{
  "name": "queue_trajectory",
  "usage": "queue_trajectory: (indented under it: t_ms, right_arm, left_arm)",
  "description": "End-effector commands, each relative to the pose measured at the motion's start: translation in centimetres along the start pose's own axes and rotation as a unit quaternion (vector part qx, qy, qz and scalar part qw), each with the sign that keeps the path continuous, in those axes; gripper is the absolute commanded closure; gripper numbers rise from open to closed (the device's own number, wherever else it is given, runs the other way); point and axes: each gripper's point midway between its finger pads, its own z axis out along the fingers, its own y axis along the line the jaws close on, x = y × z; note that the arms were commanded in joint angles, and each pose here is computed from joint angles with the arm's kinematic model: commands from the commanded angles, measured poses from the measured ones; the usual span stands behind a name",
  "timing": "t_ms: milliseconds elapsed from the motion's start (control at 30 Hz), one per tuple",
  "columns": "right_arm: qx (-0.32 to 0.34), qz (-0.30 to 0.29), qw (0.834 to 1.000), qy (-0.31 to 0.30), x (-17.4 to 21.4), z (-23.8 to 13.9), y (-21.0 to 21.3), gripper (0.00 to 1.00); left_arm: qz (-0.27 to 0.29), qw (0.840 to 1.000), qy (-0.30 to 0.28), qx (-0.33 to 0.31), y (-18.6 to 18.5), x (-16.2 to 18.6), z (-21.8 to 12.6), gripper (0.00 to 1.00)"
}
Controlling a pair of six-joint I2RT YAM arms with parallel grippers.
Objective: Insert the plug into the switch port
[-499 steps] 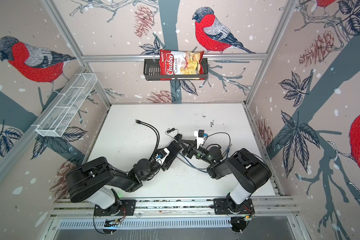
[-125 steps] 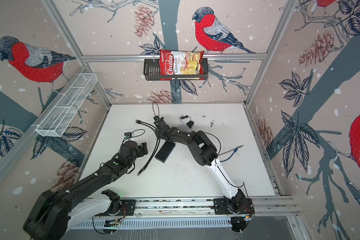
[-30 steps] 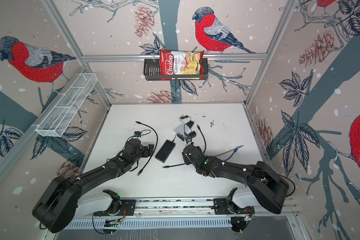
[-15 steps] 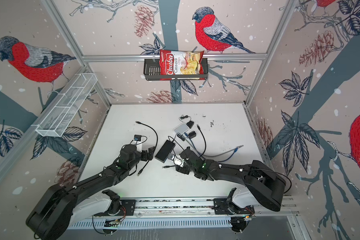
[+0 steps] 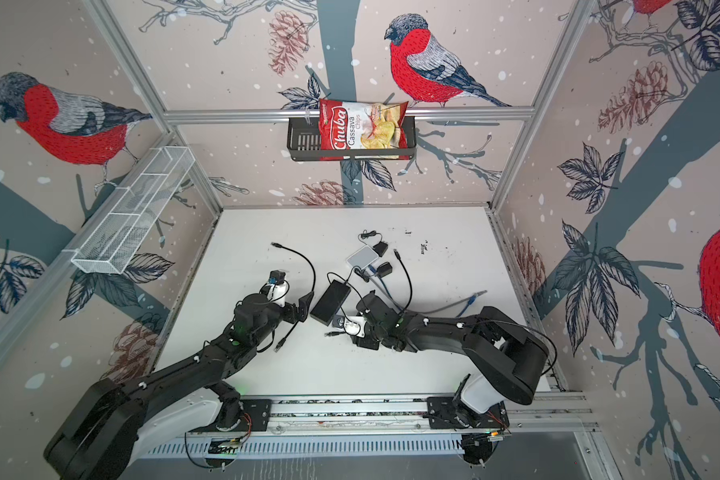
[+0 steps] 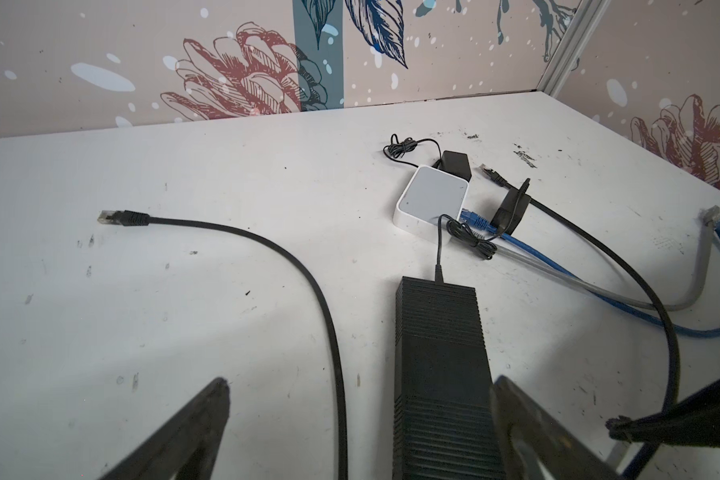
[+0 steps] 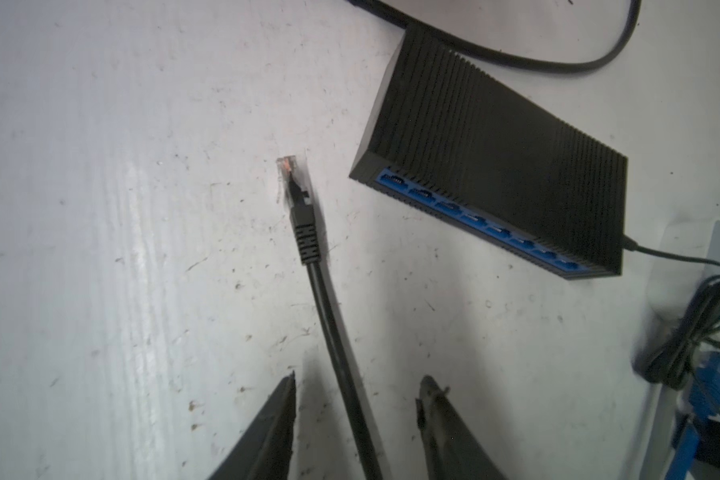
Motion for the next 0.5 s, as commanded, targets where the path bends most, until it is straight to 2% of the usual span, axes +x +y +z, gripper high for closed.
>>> queue_trajectory:
  t_ms: [0, 267, 467]
  right_arm:
    - [-0.032, -0.014, 0.999, 0.017, 0.4, 0.6, 0.8, 0.60]
    - [-0.063, -0.023, 0.995, 0.073, 2.2, 2.4, 1.3, 0.88]
    - [-0.075, 0.004, 0.996, 0.041, 0.9, 1.2, 0.2, 0.97]
  left_arm:
    - [0.011, 0.999, -0.036, -0.005, 0.0, -1.8, -0.2, 0.04]
    - [0.013, 0.998, -0.067, -0.018, 0.5, -2.6, -1.1, 0.04]
    - [0.023, 0.997, -0.068, -0.008, 0.1, -2.8, -0.9, 0.04]
